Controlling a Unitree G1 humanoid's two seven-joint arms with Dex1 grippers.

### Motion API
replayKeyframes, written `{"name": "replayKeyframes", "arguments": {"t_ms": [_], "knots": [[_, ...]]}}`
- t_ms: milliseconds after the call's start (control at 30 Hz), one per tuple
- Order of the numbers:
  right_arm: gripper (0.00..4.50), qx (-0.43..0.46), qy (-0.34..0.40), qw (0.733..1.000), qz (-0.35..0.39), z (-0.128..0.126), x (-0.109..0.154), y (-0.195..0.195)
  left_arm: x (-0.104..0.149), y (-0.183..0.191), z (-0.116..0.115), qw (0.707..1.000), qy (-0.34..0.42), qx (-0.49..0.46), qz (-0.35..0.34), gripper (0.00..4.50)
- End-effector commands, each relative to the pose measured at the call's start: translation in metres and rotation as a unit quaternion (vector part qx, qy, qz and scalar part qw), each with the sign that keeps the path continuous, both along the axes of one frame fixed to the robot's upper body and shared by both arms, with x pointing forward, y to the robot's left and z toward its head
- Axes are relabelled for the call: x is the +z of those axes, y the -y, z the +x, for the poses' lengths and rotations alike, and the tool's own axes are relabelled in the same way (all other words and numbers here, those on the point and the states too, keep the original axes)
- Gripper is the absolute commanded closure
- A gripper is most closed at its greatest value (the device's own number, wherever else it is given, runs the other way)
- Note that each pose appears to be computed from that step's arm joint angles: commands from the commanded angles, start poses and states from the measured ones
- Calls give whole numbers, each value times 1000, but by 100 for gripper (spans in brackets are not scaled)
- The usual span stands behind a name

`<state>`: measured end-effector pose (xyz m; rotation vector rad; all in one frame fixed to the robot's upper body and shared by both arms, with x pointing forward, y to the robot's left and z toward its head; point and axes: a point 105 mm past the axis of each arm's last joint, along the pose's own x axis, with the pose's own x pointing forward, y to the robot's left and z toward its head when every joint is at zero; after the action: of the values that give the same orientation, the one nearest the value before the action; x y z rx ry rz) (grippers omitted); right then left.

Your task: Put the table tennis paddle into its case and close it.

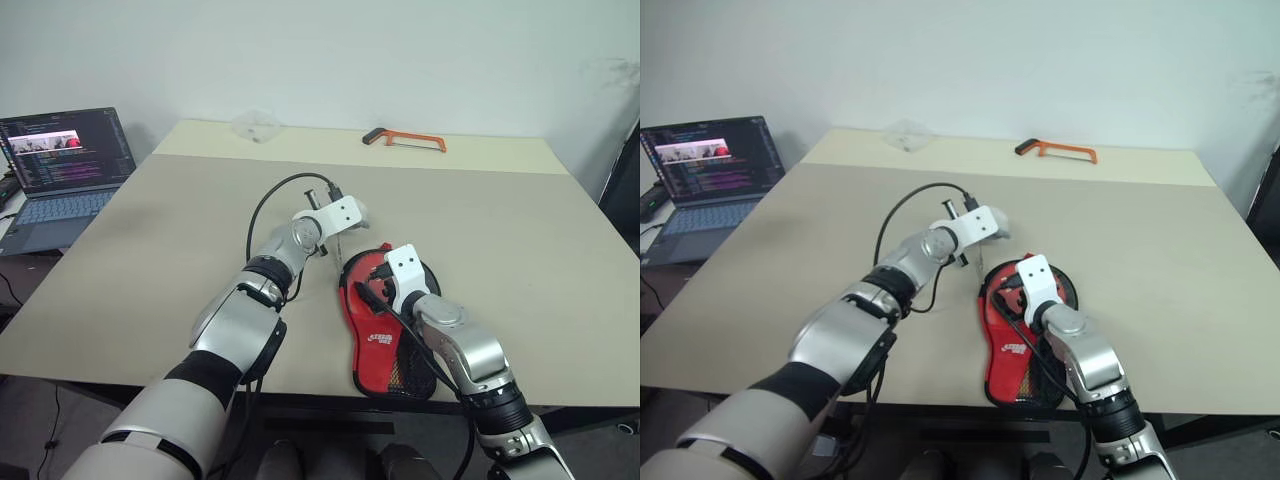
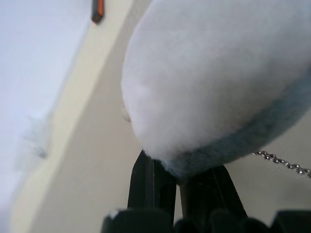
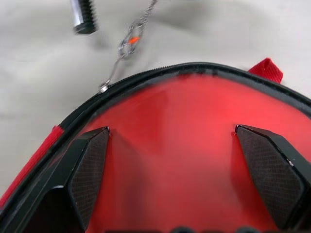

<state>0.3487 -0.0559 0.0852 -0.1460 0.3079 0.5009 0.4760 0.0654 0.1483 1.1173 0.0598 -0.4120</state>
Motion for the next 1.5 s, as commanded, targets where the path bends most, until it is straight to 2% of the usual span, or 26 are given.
{"name": "replayKeyframes", "arguments": {"t_ms": [33, 267, 667, 800, 900, 1100, 1367, 1500], "knots": [[0, 7, -84, 996, -25, -18, -40, -1, 29, 17, 3, 997, 71, -18, 28, 448], [0, 11, -88, 996, -21, -24, -40, -4, 54, 66, -9, 974, 190, -92, 80, 448], [0, 6, -92, 996, -20, -26, -38, -5, 42, 134, -45, 932, 256, -227, 121, 448], [0, 10, -96, 995, -17, -28, -39, -9, 45, 160, -68, 896, 305, -299, 119, 448], [0, 11, -98, 995, -17, -30, -40, -11, 48, 166, -74, 882, 329, -314, 120, 448], [0, 12, -102, 995, -15, -33, -42, -13, 34, 176, -89, 857, 335, -368, 133, 448], [0, 16, -105, 994, -17, -34, -44, -12, 7, 174, -97, 852, 298, -403, 154, 448], [0, 19, -107, 994, -19, -35, -45, -13, 12, 165, -82, 890, 263, -352, 124, 448]]}}
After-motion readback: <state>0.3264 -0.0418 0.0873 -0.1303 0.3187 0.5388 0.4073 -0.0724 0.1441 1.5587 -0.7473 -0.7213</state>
